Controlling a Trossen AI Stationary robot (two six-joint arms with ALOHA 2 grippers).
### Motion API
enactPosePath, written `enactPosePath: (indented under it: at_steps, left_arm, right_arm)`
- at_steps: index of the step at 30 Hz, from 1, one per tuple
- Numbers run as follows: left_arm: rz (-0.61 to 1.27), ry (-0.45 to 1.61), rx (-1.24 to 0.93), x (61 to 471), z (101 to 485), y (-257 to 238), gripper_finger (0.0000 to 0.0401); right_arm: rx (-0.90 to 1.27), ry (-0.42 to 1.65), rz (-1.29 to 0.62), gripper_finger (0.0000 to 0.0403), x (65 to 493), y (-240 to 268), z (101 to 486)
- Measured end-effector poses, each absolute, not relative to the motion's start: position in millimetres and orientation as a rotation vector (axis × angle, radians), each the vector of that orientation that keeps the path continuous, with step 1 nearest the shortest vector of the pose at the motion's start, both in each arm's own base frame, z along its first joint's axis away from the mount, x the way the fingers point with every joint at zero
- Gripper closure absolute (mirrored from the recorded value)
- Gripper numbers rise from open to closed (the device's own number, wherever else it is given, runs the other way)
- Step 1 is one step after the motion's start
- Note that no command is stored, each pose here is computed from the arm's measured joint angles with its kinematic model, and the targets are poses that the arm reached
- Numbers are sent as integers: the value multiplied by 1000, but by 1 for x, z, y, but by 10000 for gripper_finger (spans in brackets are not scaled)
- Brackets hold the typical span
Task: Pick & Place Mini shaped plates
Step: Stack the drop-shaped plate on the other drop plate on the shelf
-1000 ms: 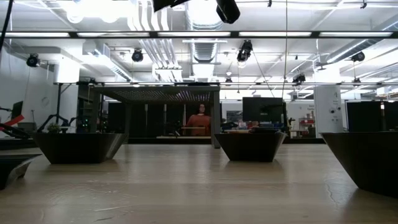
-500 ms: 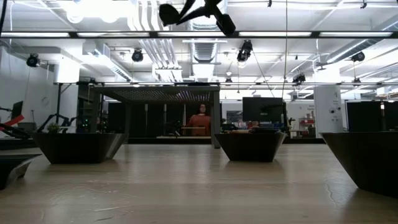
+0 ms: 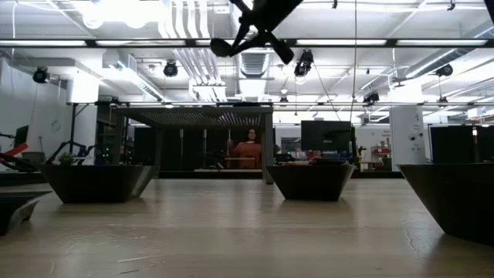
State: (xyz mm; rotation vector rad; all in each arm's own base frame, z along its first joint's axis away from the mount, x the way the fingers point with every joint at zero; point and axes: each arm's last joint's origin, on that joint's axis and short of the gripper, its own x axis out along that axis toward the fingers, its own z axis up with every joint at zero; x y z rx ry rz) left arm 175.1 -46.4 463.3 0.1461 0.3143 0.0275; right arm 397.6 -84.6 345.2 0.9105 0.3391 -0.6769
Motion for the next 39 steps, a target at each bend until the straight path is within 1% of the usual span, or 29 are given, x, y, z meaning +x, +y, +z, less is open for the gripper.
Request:
enactPosePath:
  at_steps: [4,7,13,15,19,22,26,29,35,39]
  left_arm:
    - [-41,255,82,166,466,-43,270]
    - [-71,217,33,160,461,-40,270]
    - [-61,149,-42,146,446,-33,270]
    - [-53,152,-65,141,437,-31,270]
    - [-28,188,-136,133,407,-26,270]
    - [-17,181,-194,130,386,-24,270]
    - [-19,125,-255,126,372,-23,270]
    - [-11,97,-264,124,368,-22,270]
    - [-8,88,-261,120,366,-21,270]
    - [-9,85,-225,119,366,-21,270]
  right_arm:
    - [870,363,-649,395,398,-103,341]
    - [871,413,-625,395,405,-117,329]
    - [868,450,-650,395,418,-132,312]
    - [849,434,-668,395,421,-134,313]
    - [823,425,-670,395,428,-143,314]
    - [833,458,-677,394,435,-152,308]
    - [822,548,-733,394,440,-157,303]
    - [791,573,-784,394,443,-159,302]
    - [794,540,-794,394,446,-165,307]
    - [812,556,-809,394,450,-172,298]
